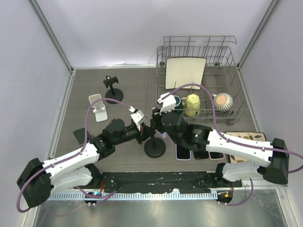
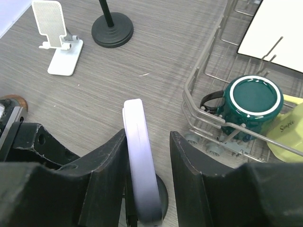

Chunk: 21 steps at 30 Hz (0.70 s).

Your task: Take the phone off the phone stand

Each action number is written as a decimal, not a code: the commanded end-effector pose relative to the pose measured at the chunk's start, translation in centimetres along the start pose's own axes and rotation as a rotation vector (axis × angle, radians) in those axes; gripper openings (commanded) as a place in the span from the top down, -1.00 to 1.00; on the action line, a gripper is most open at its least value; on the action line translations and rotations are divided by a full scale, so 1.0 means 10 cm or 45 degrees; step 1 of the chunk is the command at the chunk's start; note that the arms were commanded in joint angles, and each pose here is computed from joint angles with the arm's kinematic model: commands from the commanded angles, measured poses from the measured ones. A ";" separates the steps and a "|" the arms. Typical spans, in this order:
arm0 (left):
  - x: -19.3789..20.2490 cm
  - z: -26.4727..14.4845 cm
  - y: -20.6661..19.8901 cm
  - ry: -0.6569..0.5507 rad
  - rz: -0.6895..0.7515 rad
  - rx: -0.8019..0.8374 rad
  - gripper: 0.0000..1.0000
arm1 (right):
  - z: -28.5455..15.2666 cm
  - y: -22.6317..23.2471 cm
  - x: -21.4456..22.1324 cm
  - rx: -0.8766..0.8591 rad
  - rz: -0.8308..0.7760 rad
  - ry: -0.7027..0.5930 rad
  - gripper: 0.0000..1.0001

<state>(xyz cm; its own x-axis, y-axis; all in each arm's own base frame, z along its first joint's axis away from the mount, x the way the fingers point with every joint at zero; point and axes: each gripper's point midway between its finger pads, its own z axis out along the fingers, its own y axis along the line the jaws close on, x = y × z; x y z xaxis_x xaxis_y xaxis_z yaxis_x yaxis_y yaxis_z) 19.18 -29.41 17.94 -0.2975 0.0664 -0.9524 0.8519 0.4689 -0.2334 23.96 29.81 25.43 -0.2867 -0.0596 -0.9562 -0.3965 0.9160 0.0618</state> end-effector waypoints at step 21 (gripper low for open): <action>0.04 -0.01 0.17 0.015 -0.060 -0.138 1.00 | 0.01 0.13 -0.10 -0.124 0.004 0.031 0.99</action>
<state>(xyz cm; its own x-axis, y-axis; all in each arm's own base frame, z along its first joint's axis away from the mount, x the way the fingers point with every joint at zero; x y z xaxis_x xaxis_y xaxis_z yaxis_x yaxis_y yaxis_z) 19.68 -29.19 17.93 -0.2947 0.0600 -0.9537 0.8373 0.4972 -0.2275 23.81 30.90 23.09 -0.3409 -0.1313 -0.9309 -0.4674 0.8828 0.0467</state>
